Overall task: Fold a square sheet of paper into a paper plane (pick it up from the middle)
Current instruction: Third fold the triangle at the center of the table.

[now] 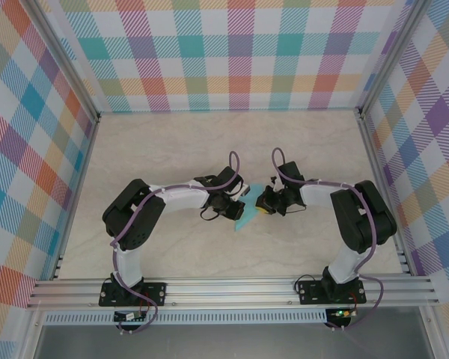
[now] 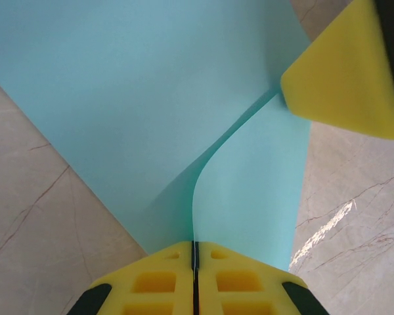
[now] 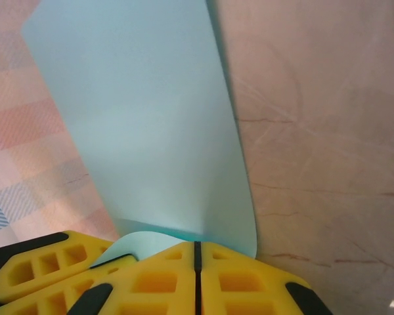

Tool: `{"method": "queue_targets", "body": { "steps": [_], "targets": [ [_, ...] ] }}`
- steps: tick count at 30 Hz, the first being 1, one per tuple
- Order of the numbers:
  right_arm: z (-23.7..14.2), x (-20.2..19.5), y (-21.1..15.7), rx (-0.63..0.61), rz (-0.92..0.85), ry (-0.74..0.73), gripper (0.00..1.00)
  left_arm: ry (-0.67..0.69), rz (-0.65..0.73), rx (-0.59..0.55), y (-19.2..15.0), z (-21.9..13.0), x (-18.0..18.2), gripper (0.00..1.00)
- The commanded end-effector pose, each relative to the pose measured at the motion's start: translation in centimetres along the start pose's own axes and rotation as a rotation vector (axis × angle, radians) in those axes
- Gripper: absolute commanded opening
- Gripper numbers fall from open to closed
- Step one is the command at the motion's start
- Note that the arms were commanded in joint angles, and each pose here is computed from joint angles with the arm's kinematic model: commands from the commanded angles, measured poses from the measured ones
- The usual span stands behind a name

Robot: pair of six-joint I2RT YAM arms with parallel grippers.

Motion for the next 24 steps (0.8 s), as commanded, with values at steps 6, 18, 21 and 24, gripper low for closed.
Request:
{"method": "queue_targets", "body": {
  "steps": [6,18,21,24],
  "targets": [
    [-0.4,-0.7,1.2,-0.013,-0.001,0.025,0.07,0.052,-0.010,0.059,-0.9,0.9,1.5,0.08],
    [-0.9,-1.3,0.3,-0.017,0.000,-0.026,0.07,0.050,-0.010,0.062,-1.0,0.9,1.5,0.08],
    [-2.1,0.3,1.0,-0.046,-0.034,0.016,0.08,0.047,-0.012,0.061,-1.0,0.9,1.5,0.08],
    [-2.5,1.7,1.0,-0.050,-0.054,0.096,0.10,0.048,-0.012,0.063,-1.0,0.9,1.5,0.08]
  ]
}}
Point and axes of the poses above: each hand's point on the last joint's axis, 136 mm out from that joint toward the fingers, its own z axis out along the fingers, its own x axis along the line the jaws close on, y = z × x, the point moved 6 cm from there along -z, back along the fingers, and after that the axes turned 14 degrees about -z, right-handed, at the moved point
